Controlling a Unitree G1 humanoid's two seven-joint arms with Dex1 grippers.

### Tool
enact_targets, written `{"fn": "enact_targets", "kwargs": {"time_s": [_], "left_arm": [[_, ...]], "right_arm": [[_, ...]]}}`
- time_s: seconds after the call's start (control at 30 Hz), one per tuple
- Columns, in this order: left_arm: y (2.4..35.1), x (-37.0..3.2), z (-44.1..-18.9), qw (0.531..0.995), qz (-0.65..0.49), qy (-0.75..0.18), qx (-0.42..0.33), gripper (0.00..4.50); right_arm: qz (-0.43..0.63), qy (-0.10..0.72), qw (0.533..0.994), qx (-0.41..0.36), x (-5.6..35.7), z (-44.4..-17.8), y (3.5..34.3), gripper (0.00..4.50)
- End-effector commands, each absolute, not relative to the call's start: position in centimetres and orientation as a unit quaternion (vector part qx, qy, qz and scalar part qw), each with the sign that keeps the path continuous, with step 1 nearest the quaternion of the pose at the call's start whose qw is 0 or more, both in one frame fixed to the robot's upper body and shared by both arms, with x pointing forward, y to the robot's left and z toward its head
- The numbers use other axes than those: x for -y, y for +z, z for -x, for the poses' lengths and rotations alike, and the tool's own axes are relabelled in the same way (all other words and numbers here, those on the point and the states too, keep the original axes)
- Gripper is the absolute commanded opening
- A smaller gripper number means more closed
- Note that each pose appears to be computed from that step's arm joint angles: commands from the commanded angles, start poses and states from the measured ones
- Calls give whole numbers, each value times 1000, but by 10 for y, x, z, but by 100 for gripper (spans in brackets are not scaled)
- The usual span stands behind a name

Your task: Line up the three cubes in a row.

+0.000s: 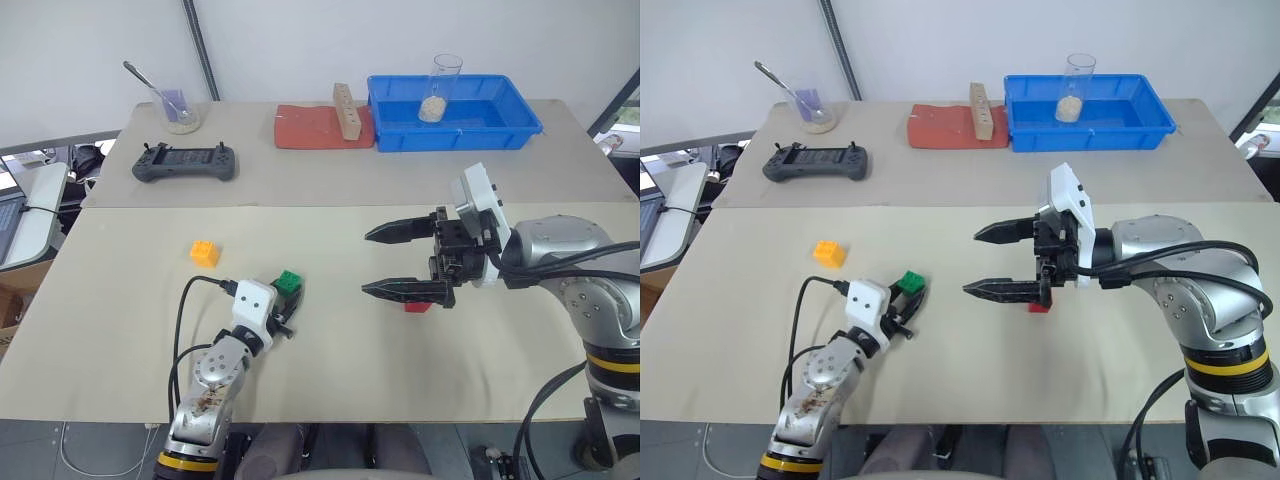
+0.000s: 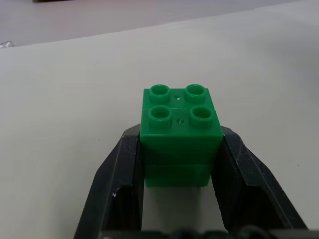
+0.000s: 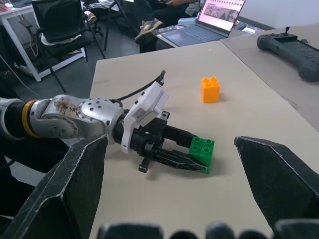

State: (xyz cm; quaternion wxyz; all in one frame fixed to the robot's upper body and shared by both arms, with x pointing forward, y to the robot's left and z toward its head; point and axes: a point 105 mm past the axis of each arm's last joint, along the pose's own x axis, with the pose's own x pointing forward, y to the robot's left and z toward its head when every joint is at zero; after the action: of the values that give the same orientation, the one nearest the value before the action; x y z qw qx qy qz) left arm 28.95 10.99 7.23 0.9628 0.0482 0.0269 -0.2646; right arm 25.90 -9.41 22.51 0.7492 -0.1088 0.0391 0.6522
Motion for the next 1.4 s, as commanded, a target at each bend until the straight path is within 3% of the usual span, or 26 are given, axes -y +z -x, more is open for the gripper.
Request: {"fn": "enact_targets", "kwargs": {"time_s": [0.03,0.27,0.5,0.73,1.4], "left_arm": [[103,-106,-293,923,-75,-378,8,135],[133,-97,-309,814,-114,-570,9,135],[116,-45,-306,736,-135,-663,20,135],[102,-13,-315,729,-142,-669,36,135],[88,13,-313,713,-150,-684,35,135]], "right_arm": [[140,641,754,-9,102,-259,240,450],[160,612,774,-26,124,-260,240,450],[169,581,795,-53,144,-251,232,450],[166,561,809,-65,153,-245,224,450],[169,555,811,-72,157,-245,217,450]]}}
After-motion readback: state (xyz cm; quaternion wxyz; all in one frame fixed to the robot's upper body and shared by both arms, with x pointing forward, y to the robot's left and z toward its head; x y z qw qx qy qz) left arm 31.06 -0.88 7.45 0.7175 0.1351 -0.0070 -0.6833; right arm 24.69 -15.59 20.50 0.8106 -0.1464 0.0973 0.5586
